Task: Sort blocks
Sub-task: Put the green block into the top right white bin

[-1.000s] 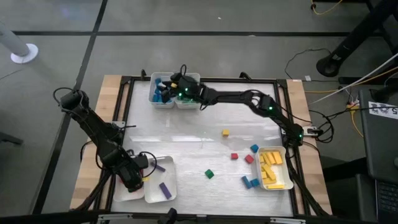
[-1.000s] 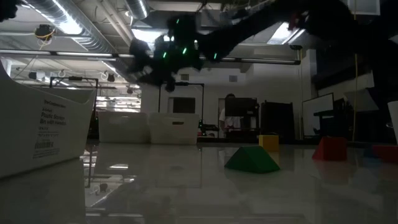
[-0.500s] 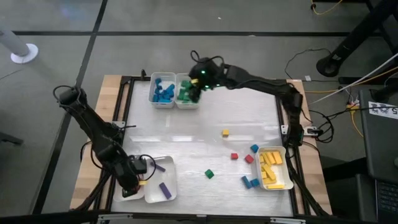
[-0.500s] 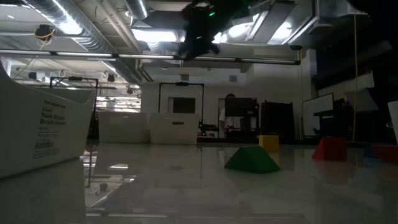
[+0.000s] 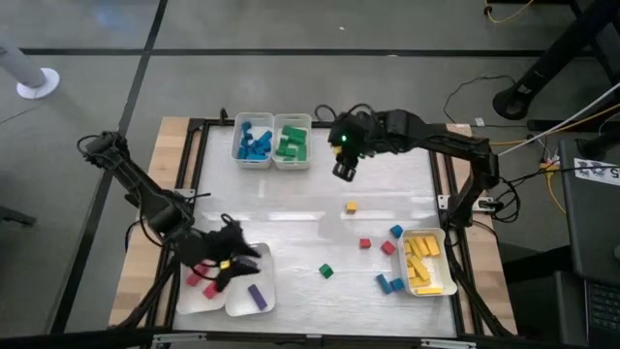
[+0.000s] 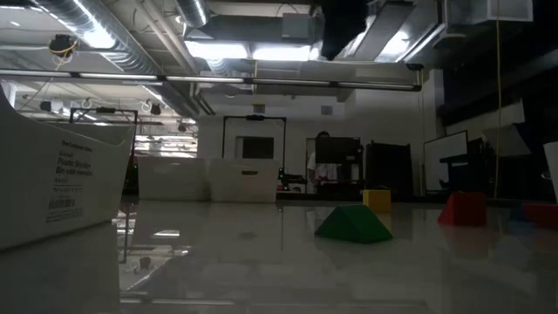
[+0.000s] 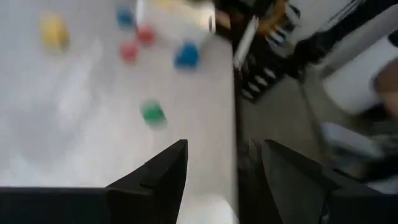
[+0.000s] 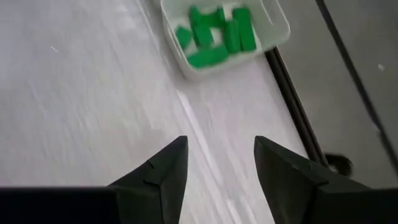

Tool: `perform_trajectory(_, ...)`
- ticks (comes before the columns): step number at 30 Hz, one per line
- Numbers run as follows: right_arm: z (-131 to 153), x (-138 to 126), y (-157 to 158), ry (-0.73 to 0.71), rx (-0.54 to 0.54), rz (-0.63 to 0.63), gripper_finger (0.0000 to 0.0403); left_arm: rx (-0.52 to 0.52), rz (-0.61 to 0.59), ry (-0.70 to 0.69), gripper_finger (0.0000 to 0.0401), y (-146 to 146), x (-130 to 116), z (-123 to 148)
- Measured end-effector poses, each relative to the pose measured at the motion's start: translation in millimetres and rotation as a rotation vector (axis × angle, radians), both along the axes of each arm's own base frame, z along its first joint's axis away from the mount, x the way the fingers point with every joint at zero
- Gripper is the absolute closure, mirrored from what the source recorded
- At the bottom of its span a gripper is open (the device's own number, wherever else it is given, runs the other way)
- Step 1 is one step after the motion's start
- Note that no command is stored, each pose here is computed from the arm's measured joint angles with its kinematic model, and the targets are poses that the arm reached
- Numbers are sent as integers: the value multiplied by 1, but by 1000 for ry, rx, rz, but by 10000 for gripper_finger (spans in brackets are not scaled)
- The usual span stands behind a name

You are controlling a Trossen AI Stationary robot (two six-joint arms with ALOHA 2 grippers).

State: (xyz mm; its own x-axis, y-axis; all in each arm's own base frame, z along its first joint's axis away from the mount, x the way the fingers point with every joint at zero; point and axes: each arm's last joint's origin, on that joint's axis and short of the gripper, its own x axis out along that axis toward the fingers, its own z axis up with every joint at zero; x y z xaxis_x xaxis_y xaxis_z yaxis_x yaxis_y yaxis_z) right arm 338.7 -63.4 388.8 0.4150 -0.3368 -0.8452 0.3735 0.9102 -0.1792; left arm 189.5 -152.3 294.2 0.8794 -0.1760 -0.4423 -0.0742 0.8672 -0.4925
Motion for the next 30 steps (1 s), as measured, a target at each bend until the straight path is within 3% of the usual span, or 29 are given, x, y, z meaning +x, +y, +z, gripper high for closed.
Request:
perform_trajectory(6,-5,-14,23,150,-59,-21,221,356,-43,-156,206,2,47,-13)
perform_trajectory(12,-16,-23,40,277,-85,-33,221,640,-196,-229,206,4,95,-46)
perform_trajectory(20,-34,-22,54,343,-88,7,221,709,-375,-298,206,13,143,-100)
perform_trajectory(25,-45,-23,61,379,-61,27,221,748,-457,-297,206,21,166,-117)
perform_trajectory(30,-49,-26,69,404,-8,25,221,707,-555,-290,206,31,188,-134)
